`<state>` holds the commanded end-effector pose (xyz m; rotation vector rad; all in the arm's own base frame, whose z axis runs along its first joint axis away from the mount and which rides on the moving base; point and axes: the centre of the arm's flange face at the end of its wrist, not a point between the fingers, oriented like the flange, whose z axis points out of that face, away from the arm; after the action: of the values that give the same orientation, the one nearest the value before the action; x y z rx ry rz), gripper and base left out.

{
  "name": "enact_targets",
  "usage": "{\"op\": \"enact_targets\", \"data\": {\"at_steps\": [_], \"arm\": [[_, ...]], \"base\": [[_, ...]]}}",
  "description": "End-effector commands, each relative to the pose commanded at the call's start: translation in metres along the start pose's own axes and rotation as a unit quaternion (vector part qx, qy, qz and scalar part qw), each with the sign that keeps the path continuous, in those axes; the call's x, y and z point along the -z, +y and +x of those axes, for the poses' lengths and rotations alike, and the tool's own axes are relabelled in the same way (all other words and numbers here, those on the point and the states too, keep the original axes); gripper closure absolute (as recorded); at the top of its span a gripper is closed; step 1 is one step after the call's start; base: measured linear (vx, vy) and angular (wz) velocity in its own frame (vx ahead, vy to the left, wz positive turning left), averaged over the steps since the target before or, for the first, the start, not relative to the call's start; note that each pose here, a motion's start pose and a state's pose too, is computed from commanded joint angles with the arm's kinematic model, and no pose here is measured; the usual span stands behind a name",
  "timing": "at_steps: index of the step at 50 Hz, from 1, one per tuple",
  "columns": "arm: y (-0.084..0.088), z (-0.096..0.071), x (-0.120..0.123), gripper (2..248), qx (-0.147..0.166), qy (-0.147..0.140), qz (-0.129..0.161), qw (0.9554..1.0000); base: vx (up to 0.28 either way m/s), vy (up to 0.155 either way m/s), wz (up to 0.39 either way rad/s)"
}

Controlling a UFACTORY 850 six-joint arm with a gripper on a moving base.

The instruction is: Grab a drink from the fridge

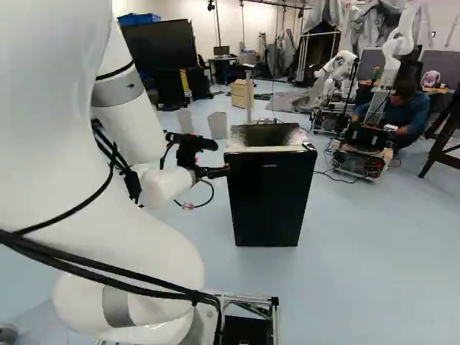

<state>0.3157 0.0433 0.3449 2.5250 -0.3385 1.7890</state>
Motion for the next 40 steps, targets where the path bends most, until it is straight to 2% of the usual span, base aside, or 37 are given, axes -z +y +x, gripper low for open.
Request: {"op": "enact_targets", "data": {"at_steps": [21,40], "arm": [[-0.017,-0.01,-0.015,3,-0.015,0.023,-0.044,0.9987],[-0.033,-0.02,-0.029,3,-0.021,0.048,-0.088,0.9947]], "base": [[0.0,0.0,0.0],[0.0,0.0,0.0]]}}
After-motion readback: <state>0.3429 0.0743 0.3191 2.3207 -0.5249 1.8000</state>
